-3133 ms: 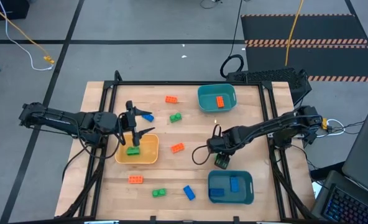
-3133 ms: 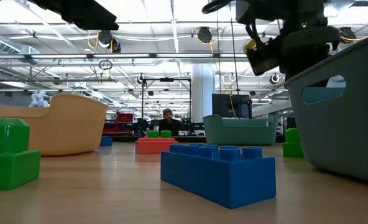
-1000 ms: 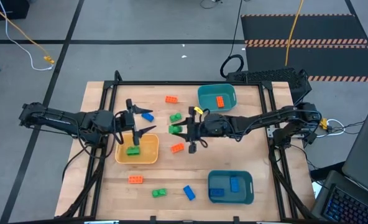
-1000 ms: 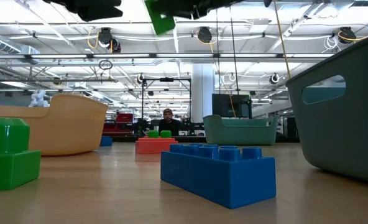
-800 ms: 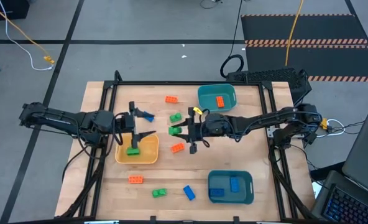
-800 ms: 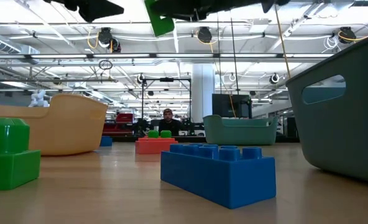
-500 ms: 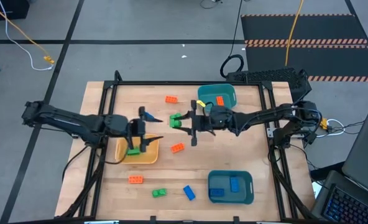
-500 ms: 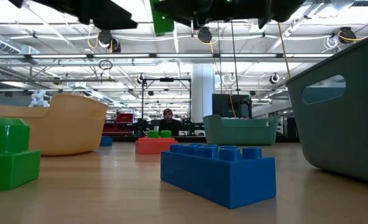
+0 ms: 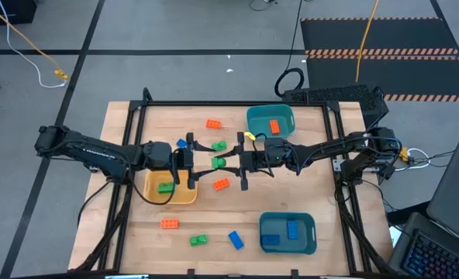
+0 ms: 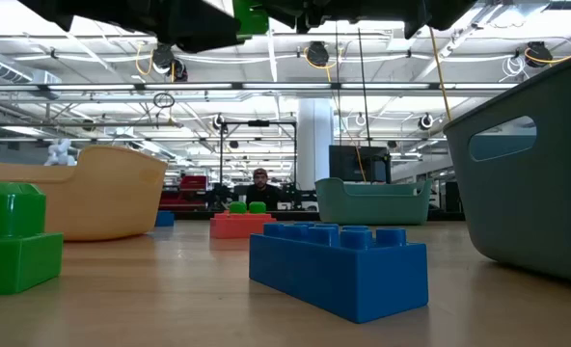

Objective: Sort & place blocks by color
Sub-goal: Put the green game piece into the yellow bin

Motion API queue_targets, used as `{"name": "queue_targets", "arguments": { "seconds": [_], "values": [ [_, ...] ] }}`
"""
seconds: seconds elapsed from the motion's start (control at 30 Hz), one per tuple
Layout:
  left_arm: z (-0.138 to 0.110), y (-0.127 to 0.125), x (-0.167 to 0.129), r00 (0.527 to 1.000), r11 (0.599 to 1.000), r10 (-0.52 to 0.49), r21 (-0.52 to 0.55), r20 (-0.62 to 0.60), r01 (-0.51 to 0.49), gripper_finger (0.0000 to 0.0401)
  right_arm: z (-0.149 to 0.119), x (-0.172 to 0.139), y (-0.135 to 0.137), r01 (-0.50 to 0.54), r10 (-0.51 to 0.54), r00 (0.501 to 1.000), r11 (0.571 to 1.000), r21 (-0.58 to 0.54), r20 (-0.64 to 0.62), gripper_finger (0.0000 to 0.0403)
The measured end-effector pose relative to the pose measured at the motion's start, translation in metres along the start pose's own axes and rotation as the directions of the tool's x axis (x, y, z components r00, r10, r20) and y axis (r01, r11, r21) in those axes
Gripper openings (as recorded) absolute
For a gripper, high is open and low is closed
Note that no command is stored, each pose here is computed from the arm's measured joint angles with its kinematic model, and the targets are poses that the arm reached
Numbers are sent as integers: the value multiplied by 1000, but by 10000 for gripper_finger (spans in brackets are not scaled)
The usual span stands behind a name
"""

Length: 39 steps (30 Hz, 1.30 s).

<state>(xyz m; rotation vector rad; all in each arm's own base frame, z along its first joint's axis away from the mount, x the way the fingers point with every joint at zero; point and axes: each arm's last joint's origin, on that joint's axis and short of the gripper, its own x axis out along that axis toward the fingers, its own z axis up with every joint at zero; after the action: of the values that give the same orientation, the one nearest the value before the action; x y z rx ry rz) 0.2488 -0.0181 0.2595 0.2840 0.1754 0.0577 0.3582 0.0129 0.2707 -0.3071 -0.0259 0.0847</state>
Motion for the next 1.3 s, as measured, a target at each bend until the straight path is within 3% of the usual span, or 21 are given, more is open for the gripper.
{"name": "queue_targets", "arguments": {
  "seconds": [0.2,0.67,1.07,1.17,1.3],
  "values": [
    [4,1,2,998,1000,4,-20,62,-3,308,0,0,0,3,-3,1000,1000,-1,-1,118],
    [6,1,3,997,999,7,-53,82,-3,308,1,0,-1,6,-6,1000,1000,-1,12,118],
    [-4,-2,24,993,998,28,-50,117,-22,305,0,0,0,4,-4,1000,1000,-1,4,118],
    [-4,-2,24,993,998,30,-55,118,-24,282,1,0,0,4,-4,1000,1000,-1,4,118],
    [-4,-1,25,993,998,30,-57,118,-23,213,0,0,-1,4,-4,1000,1000,-1,3,118]
  ]
}}
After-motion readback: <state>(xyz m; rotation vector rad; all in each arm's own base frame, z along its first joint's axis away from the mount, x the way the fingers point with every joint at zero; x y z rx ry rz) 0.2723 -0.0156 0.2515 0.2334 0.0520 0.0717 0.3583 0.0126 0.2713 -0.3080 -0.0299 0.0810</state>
